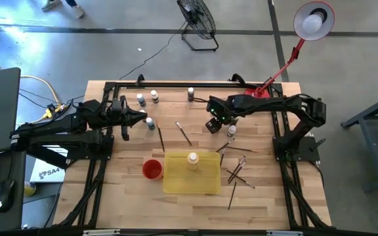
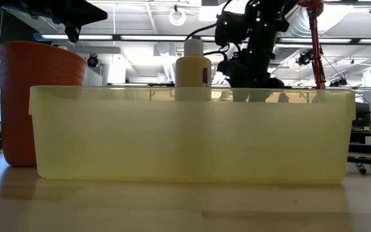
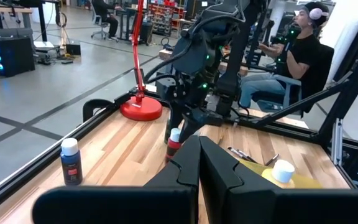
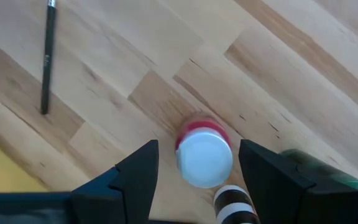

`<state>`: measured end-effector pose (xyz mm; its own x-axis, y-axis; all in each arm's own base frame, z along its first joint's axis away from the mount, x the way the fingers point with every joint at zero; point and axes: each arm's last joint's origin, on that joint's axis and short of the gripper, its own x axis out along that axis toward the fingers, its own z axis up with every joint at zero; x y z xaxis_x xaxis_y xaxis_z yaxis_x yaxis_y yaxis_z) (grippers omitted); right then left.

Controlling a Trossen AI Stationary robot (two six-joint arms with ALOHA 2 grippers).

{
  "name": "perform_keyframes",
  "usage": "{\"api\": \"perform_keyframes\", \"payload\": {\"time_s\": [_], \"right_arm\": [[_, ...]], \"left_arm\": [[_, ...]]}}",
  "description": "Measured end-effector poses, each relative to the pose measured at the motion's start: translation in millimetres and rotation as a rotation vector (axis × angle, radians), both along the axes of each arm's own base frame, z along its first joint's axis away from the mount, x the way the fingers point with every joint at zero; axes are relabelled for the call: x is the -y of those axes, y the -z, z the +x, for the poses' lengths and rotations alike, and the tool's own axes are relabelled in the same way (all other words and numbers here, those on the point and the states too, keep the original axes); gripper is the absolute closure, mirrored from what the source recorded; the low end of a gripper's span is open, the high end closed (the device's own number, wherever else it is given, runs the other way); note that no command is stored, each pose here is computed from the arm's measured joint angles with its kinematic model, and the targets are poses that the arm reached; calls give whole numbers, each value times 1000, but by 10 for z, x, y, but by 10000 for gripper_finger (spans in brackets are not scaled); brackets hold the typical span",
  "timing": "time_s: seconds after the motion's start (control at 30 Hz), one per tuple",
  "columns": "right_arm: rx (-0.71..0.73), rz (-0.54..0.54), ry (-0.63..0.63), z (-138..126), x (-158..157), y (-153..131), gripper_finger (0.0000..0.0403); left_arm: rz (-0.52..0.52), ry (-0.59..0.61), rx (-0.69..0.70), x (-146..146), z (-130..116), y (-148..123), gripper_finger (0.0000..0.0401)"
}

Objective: Pick & Place Paint Supplies
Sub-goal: Put the red paint bottle into the yellow bin

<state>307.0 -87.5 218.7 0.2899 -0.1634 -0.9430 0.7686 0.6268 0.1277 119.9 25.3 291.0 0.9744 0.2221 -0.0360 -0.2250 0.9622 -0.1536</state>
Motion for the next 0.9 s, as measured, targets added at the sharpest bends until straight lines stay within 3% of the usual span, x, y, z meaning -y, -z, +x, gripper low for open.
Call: {"api": "perform_keyframes", "payload": {"time_s": [0.2,0.57,0.9], "right_arm": [[0,5,-1,-4,-1,-8,197],[1,4,-1,-4,-1,-9,265],[2,3,-1,-2,-3,-10,292]], "left_arm": [[0,0,0,0,0,0,401],[0,1,0,0,0,0,401],[0,4,0,1,0,0,401]]}}
